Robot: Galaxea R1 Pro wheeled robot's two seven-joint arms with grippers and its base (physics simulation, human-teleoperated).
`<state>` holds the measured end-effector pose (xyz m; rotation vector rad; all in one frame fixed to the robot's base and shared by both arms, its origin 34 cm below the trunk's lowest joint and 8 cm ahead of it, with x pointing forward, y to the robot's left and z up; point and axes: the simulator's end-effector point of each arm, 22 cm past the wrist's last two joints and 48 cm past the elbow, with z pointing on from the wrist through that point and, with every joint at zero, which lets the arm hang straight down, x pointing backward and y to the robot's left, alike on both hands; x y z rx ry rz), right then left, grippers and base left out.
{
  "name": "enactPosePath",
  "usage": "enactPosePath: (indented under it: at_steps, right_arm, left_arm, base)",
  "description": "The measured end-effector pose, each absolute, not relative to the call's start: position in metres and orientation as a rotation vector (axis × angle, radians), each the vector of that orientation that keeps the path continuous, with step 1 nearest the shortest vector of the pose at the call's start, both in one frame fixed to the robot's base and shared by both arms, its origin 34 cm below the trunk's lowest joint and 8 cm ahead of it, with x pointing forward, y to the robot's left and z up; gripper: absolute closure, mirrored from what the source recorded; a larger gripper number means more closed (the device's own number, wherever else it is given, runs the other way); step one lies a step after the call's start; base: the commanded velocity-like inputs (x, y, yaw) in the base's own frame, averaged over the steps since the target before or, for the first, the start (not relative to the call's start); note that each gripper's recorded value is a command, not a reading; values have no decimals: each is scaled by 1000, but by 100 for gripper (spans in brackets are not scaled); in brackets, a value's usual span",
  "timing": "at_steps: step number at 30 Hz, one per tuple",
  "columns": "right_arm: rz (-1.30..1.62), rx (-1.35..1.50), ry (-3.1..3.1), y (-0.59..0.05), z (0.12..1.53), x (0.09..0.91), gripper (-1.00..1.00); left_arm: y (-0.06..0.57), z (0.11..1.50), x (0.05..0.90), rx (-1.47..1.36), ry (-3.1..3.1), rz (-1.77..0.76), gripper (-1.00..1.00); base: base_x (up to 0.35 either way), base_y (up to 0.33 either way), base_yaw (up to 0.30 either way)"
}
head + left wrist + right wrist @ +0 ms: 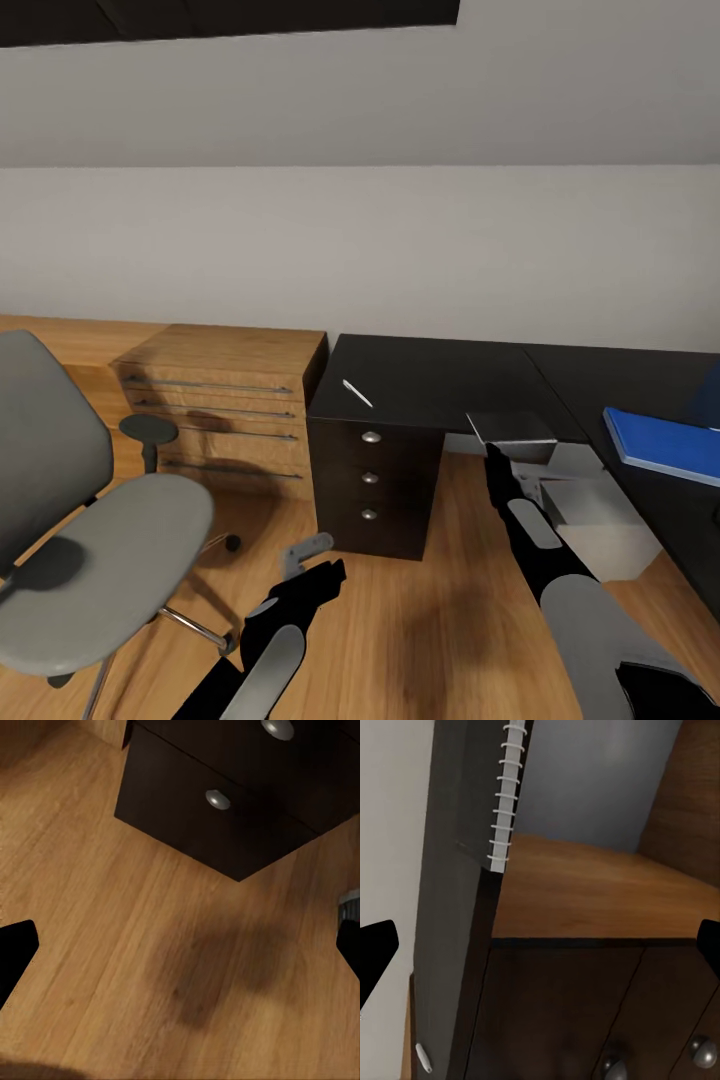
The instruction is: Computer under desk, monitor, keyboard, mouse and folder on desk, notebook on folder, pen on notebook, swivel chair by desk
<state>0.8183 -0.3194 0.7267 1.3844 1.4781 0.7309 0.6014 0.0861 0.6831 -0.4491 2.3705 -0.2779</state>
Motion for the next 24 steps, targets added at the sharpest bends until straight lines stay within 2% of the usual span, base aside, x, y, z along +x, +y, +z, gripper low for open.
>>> enactPosePath:
  at_steps: [10,24]
  right_arm:
    - [805,1435,1475,-314,724,819,-100]
    - [827,1453,1469,-317,724,818,-100]
  left_arm:
    - [99,677,600,-437,2376,-242,-100]
    - [98,674,598,-431,2384,-238,-100]
  base:
    - [10,0,0]
    - [141,0,0]
